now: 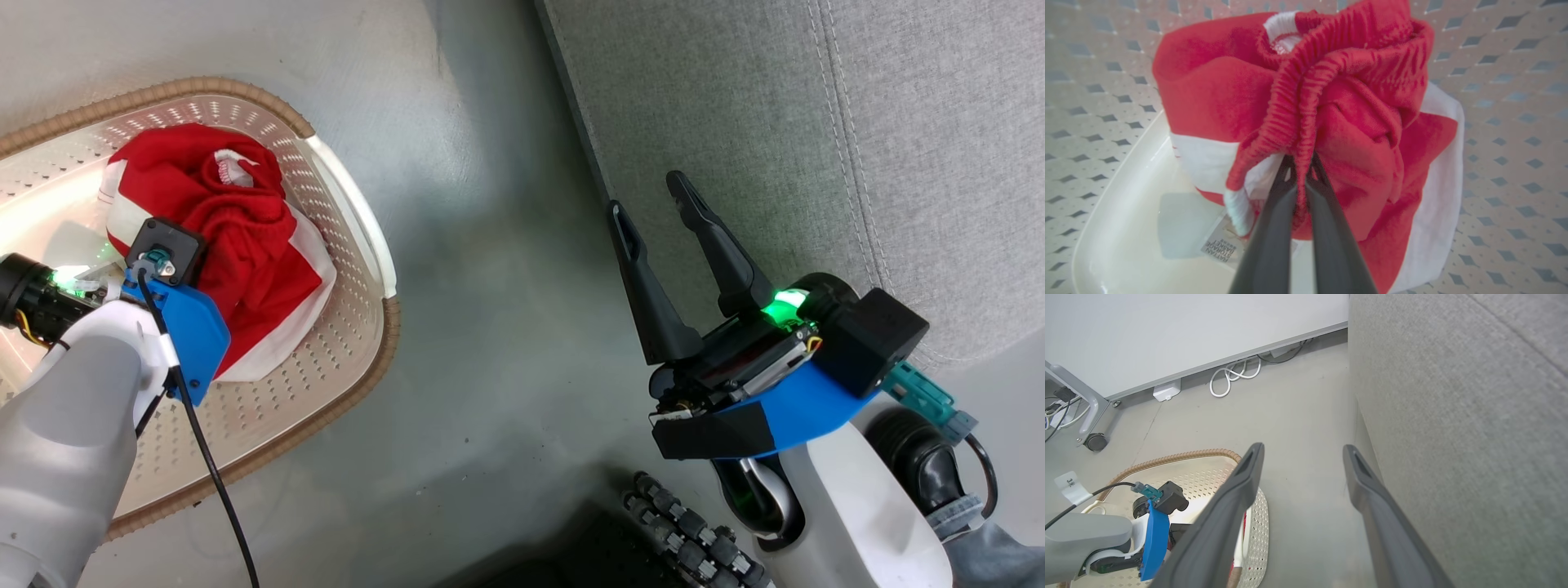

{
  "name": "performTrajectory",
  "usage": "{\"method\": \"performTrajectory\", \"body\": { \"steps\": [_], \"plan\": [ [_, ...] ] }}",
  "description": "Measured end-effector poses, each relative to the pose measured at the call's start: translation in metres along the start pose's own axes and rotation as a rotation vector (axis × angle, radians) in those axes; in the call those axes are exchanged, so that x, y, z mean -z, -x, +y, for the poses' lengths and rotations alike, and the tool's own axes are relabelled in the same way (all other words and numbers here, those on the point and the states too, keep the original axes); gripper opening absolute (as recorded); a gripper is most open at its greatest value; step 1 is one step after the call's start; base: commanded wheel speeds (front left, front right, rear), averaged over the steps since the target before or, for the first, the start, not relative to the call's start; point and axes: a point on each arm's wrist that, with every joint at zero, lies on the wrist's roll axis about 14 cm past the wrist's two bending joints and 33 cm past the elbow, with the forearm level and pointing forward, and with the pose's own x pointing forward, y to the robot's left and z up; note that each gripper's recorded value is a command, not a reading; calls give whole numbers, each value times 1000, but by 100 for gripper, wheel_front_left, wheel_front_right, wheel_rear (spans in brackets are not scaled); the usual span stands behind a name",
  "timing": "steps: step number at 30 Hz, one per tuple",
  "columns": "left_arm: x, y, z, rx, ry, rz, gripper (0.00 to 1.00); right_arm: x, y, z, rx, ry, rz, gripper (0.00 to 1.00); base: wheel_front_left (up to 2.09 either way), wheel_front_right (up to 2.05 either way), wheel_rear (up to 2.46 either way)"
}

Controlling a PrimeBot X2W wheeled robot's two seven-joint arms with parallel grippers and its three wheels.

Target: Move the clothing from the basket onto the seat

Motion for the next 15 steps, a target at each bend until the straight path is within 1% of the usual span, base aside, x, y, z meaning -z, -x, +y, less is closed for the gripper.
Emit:
{"method": "performTrajectory", "body": {
  "steps": [10, 15],
  "plan": [
    [-6, 2, 1, -12, 31, -24, 0, -4, -2, 4, -14, 3, -11, 100, 0, 0, 0],
    [-17, 8, -1, -31, 73, -66, 0, -19, -5, 9, -36, 15, -46, 100, 0, 0, 0]
  ]
}}
